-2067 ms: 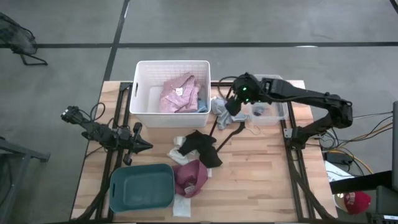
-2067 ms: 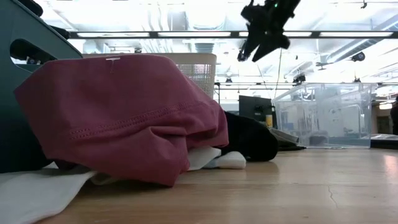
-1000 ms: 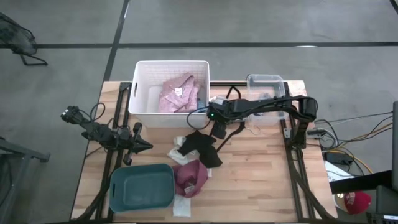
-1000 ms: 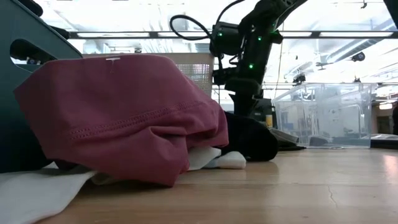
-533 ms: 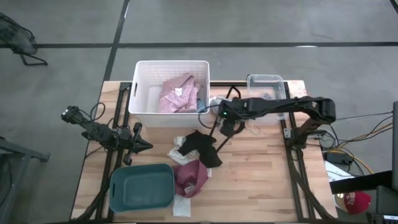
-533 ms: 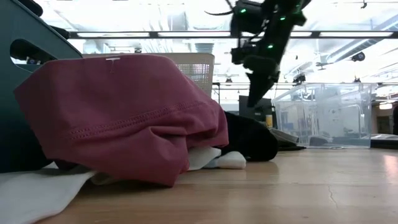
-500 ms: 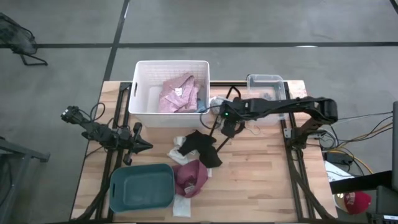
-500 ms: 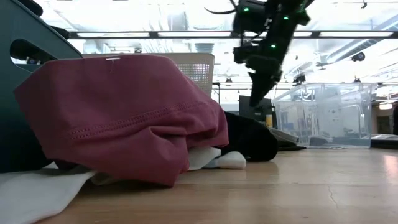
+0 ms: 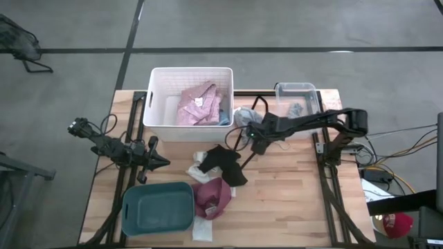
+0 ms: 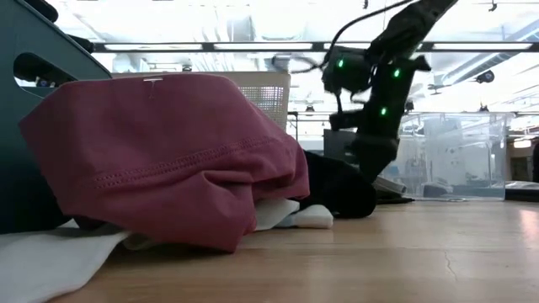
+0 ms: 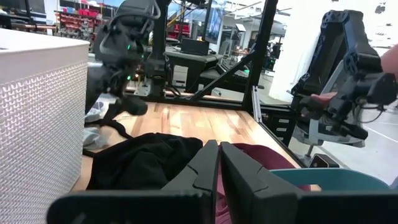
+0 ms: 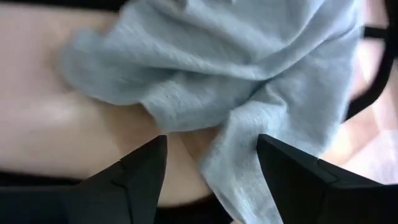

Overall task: Pick & Place Cloths
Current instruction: Put the gray boxer into the blue bin

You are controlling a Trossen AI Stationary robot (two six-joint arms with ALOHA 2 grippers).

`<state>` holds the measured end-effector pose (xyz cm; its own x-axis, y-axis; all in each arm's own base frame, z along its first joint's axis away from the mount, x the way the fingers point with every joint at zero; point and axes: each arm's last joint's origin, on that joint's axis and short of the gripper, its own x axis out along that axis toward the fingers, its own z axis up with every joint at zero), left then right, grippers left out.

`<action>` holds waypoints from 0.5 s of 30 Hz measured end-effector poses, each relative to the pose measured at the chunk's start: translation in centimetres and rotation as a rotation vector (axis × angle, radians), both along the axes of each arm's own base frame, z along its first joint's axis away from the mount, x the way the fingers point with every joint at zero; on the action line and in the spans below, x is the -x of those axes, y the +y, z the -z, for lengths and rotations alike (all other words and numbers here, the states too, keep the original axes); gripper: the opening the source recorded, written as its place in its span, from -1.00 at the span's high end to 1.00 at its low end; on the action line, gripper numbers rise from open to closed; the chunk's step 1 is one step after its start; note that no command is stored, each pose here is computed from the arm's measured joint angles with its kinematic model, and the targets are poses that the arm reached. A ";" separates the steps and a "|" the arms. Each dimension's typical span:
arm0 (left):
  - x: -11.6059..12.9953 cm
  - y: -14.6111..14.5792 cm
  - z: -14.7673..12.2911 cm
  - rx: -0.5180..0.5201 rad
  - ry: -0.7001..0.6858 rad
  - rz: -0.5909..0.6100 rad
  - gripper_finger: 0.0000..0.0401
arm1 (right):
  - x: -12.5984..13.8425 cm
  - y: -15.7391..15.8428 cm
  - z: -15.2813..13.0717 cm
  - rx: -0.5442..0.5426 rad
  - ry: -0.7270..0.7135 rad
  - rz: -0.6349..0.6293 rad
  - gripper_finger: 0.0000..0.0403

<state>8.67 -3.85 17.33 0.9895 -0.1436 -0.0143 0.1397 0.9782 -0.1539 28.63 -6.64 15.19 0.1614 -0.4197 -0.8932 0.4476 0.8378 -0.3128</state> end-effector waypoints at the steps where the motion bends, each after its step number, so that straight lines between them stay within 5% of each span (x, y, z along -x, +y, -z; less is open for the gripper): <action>1: 0.0 0.0 0.0 0.000 0.000 0.000 0.88 | -0.2 -0.1 0.4 -0.002 0.011 0.008 -0.23; 9: 0.0 0.0 0.0 0.000 0.000 0.000 0.88 | -2.2 -0.4 2.1 -0.008 0.078 0.017 -0.08; 15: 0.0 0.0 0.0 0.000 0.000 0.000 0.88 | -3.3 -0.9 1.8 0.000 0.129 0.022 0.38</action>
